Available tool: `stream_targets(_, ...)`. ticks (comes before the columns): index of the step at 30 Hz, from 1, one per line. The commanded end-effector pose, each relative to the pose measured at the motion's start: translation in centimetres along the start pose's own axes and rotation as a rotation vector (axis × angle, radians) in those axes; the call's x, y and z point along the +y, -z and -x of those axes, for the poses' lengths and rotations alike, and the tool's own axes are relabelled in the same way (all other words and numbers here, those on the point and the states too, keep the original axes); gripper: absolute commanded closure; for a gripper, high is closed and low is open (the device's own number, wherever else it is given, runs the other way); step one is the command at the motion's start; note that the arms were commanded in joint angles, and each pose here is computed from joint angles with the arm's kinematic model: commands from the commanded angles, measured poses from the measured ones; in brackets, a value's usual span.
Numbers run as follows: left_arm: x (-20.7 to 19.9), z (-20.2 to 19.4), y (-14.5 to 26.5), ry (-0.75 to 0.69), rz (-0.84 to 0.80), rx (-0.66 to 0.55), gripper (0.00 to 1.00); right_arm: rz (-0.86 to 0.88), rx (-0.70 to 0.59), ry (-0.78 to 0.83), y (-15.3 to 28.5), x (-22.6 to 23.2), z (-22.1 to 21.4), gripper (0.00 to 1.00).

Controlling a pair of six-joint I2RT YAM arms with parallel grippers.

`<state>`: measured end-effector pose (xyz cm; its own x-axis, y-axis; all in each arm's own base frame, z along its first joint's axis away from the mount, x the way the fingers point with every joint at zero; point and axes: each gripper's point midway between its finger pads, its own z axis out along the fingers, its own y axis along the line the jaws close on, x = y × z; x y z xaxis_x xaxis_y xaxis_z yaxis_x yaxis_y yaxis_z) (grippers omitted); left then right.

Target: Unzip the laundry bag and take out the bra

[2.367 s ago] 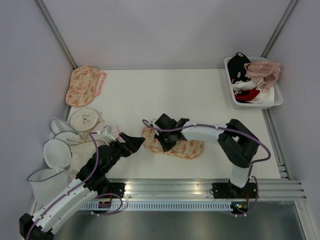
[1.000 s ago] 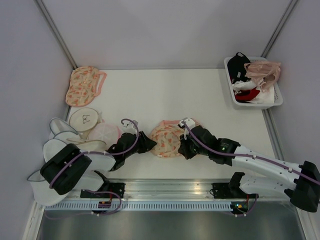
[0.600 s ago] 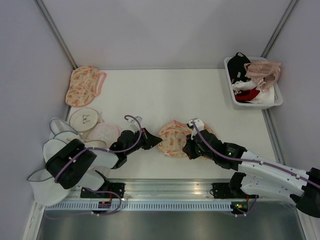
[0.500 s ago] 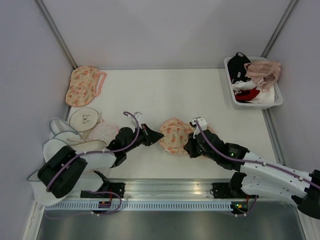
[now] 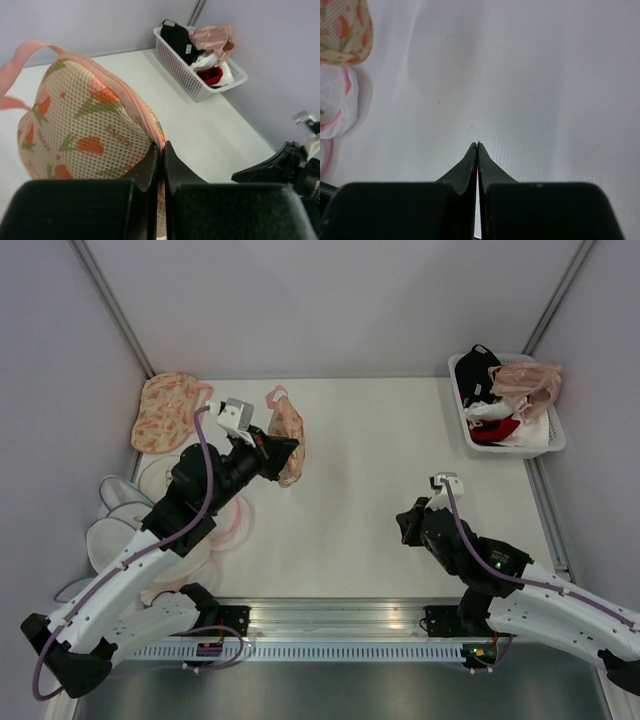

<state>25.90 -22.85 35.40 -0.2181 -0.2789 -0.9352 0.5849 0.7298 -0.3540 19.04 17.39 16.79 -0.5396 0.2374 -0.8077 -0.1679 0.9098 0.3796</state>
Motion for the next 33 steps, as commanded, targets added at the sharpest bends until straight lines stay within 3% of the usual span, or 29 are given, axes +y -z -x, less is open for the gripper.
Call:
stream_targets(1,2.5,-5.8,-0.5,-0.166,0.069,0.292,0.98,-0.087,-0.061,-0.055,0.3,-1.7,1.0,1.00)
stream_targets(6,2.8,-16.6,-2.7,-0.212,0.095,0.589,0.98,-0.102,-0.037,-0.038,0.4,-1.8,0.7,1.00)
stream_targets(10,1.7,-23.3,-3.6,-0.277,0.091,0.747,0.98,-0.101,-0.032,-0.036,0.4,-1.8,0.8,1.00)
stream_targets(13,1.2,-25.5,-4.2,-0.271,0.089,0.774,0.98,-0.108,-0.038,-0.035,0.7,-2.0,0.9,1.00)
stream_targets(17,-0.8,-24.9,-5.2,-0.224,0.039,0.703,0.97,-0.106,-0.038,-0.034,1.0,-2.2,1.0,0.99)
stream_targets(18,-1.2,-24.8,-5.1,-0.205,0.026,0.691,0.82,-0.107,-0.038,-0.030,0.9,-2.2,1.0,0.99)
stream_targets(19,-1.8,-24.4,-5.2,-0.181,0.002,0.669,0.61,-0.106,-0.033,-0.024,0.9,-2.2,0.8,1.00)
stream_targets(20,-2.5,-23.1,-5.2,-0.157,-0.020,0.622,0.32,-0.110,-0.030,-0.022,0.9,-2.3,0.8,1.00)
stream_targets(23,-3.3,-20.6,-4.9,-0.087,-0.030,0.510,0.04,-0.110,-0.025,-0.013,0.8,-2.2,0.7,0.99)
stream_targets(28,-1.2,-18.0,-2.6,0.076,0.116,0.371,0.00,-0.105,-0.020,-0.005,0.8,-2.1,0.7,1.00)
stream_targets(32,-0.6,-18.5,-0.3,0.395,0.184,0.299,0.00,-0.097,-0.012,-0.004,0.6,-2.0,0.4,1.00)
stream_targets(33,0.4,-20.3,1.0,0.451,0.212,0.307,0.00,-0.095,-0.008,-0.003,0.6,-1.9,0.2,1.00)
